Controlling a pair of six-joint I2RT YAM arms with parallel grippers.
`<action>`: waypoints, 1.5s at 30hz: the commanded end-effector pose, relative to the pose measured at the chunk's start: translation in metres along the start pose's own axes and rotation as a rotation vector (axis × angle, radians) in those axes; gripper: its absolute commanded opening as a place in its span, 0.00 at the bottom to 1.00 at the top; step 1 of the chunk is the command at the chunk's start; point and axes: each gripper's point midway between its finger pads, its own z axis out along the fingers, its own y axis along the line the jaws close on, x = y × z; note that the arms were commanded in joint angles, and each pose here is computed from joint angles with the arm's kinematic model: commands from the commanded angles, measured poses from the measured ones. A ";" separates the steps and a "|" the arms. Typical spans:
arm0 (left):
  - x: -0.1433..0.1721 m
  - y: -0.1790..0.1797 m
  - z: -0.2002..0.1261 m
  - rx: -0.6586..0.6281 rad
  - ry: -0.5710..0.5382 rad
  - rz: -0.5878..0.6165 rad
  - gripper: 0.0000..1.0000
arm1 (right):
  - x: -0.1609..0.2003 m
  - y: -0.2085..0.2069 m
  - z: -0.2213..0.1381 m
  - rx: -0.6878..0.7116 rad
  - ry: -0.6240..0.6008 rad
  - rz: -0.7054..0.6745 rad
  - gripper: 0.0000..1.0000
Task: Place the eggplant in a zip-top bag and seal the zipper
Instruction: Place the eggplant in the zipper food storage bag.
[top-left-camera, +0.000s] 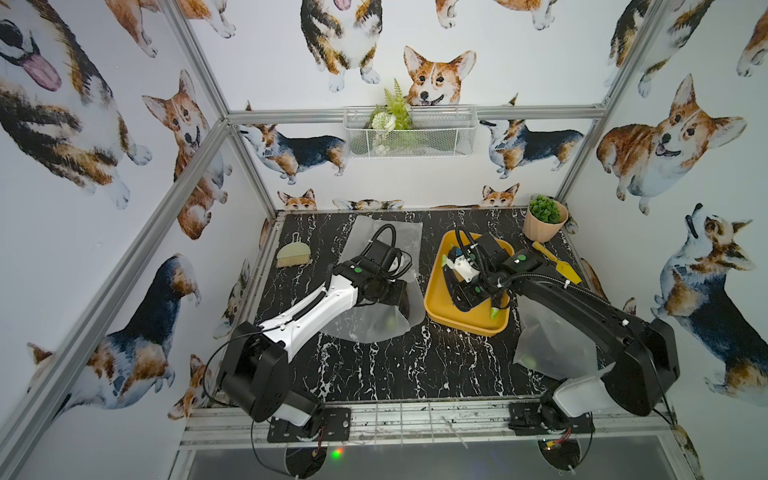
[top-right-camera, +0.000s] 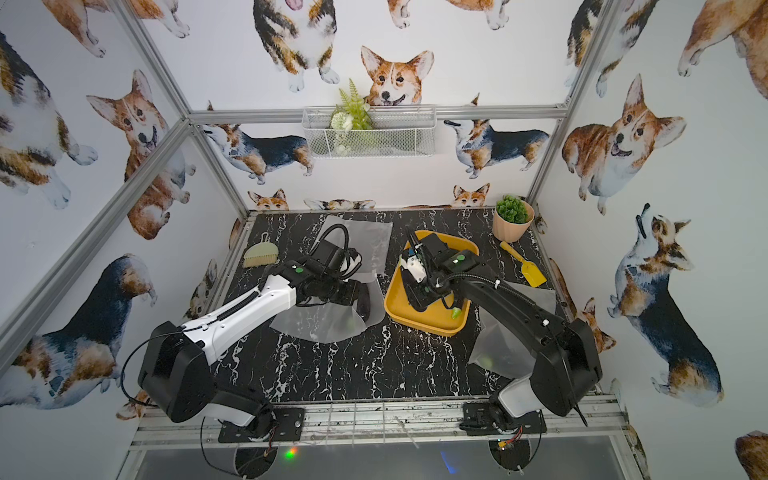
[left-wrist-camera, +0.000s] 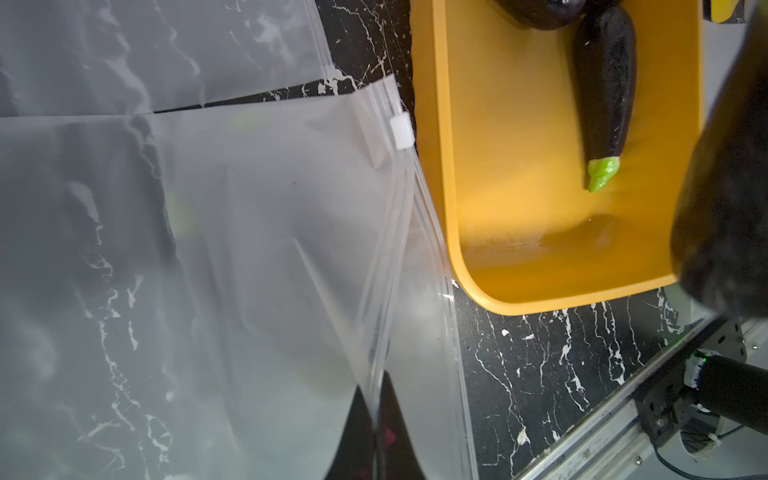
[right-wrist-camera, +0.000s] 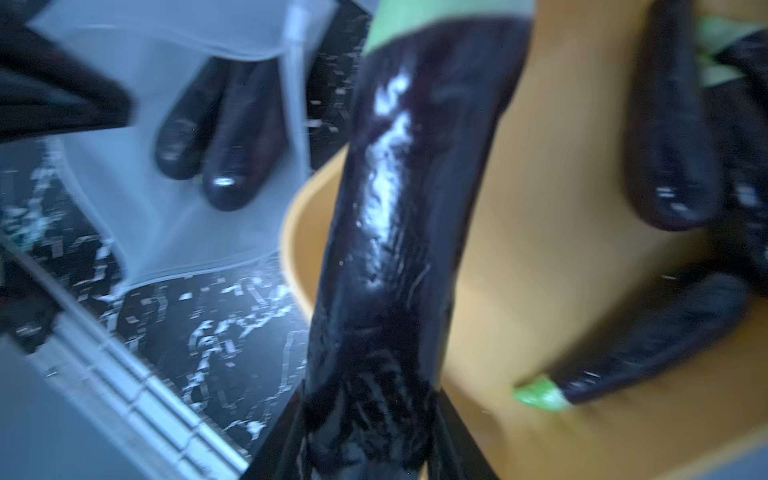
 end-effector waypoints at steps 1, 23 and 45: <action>-0.006 -0.003 -0.004 0.016 -0.029 0.005 0.00 | 0.009 0.073 0.010 -0.333 0.026 0.091 0.36; 0.040 -0.025 -0.035 0.122 -0.052 0.089 0.00 | -0.005 0.111 0.082 -0.517 0.265 0.381 0.39; 0.012 0.005 -0.042 0.184 -0.145 -0.204 0.00 | -0.043 0.071 0.044 -0.337 -0.049 0.415 0.74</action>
